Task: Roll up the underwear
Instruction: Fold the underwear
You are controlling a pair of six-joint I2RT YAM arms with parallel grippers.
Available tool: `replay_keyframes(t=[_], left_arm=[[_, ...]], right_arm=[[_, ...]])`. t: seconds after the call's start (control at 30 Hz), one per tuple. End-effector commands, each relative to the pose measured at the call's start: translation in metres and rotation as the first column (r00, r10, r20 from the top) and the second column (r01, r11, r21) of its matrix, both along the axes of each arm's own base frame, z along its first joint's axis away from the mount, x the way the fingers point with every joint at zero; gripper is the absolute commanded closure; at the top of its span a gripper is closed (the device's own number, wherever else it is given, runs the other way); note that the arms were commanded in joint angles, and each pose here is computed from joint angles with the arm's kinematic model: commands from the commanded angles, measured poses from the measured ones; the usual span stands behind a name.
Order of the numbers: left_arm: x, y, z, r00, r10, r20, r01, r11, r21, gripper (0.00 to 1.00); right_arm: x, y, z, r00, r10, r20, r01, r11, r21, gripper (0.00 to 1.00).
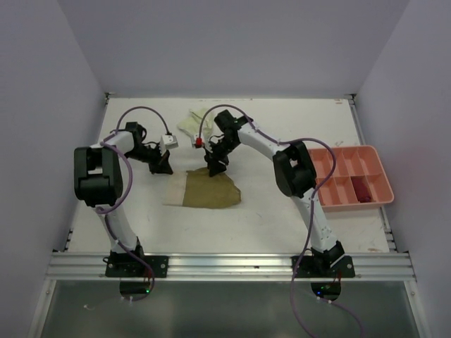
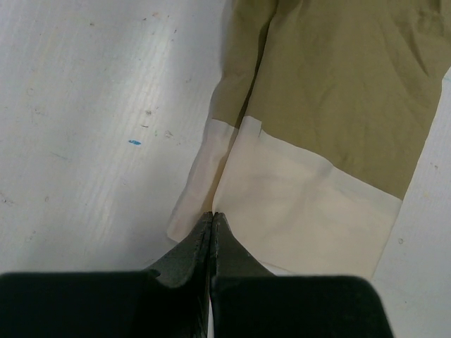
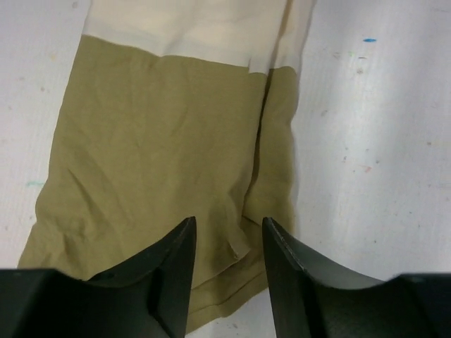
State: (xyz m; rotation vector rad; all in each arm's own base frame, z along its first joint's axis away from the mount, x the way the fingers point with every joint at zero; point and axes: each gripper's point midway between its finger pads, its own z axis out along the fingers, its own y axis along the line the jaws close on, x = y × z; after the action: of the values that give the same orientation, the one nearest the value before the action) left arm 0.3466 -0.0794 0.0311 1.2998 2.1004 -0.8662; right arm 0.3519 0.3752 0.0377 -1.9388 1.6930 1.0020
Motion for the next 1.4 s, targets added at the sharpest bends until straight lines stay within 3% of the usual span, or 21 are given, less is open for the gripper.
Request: replay_keyframes(t=[0.0, 0.1, 0.2, 0.33, 0.53, 0.6, 0.73, 0.9, 1.03, 1.2, 1.37], left_arm=[[0.016, 0.003, 0.002, 0.998, 0.055, 0.017, -0.054, 0.998, -0.009, 1.00], [0.024, 0.004, 0.000, 0.995, 0.095, 0.010, -0.095, 0.995, -0.012, 1.00], [0.029, 0.003, -0.002, 0.989, 0.145, -0.017, -0.145, 0.989, -0.022, 0.97], [0.035, 0.002, 0.006, 0.985, 0.173, -0.019, -0.174, 0.984, -0.032, 0.68], [0.043, 0.000, 0.060, 0.975, 0.176, 0.134, -0.167, 0.983, -0.077, 0.54], [0.044, -0.003, 0.081, 0.972, 0.169, 0.165, -0.154, 0.983, -0.104, 0.53], [0.035, -0.015, 0.091, 0.977, 0.184, 0.105, -0.166, 0.973, -0.161, 0.53], [0.015, -0.037, 0.087, 0.985, 0.173, 0.017, -0.162, 0.952, -0.261, 0.54], [-0.010, -0.068, 0.071, 0.980, 0.126, -0.155, -0.175, 0.917, -0.359, 0.57], [-0.012, -0.071, 0.032, 0.925, 0.182, -0.335, -0.295, 0.897, -0.328, 0.62], [-0.008, -0.063, 0.006, 0.880, 0.247, -0.406, -0.374, 0.886, -0.272, 0.61]], right_arm=[[0.025, 0.008, 0.034, 0.993, -0.120, 0.013, 0.119, 0.991, 0.053, 0.52], [0.045, 0.009, 0.051, 0.969, -0.243, -0.038, 0.246, 0.965, 0.091, 0.53], [0.066, 0.007, 0.065, 0.924, -0.368, -0.101, 0.378, 0.919, 0.108, 0.64], [0.077, 0.005, 0.070, 0.892, -0.433, -0.131, 0.446, 0.891, 0.090, 0.67], [0.014, -0.013, 0.089, 0.837, -0.416, -0.354, 0.446, 0.895, 0.003, 0.68], [-0.011, -0.015, 0.118, 0.809, -0.385, -0.445, 0.444, 0.895, 0.032, 0.64], [-0.061, -0.028, 0.117, 0.716, -0.366, -0.594, 0.438, 0.898, -0.026, 0.56], [-0.088, -0.019, 0.111, 0.670, -0.361, -0.649, 0.441, 0.897, -0.044, 0.60], [-0.092, -0.014, 0.077, 0.593, -0.399, -0.700, 0.462, 0.880, -0.110, 0.64], [-0.094, -0.018, 0.029, 0.511, -0.469, -0.721, 0.462, 0.857, -0.230, 0.65], [-0.096, -0.030, -0.009, 0.468, -0.534, -0.705, 0.473, 0.824, -0.311, 0.65]])
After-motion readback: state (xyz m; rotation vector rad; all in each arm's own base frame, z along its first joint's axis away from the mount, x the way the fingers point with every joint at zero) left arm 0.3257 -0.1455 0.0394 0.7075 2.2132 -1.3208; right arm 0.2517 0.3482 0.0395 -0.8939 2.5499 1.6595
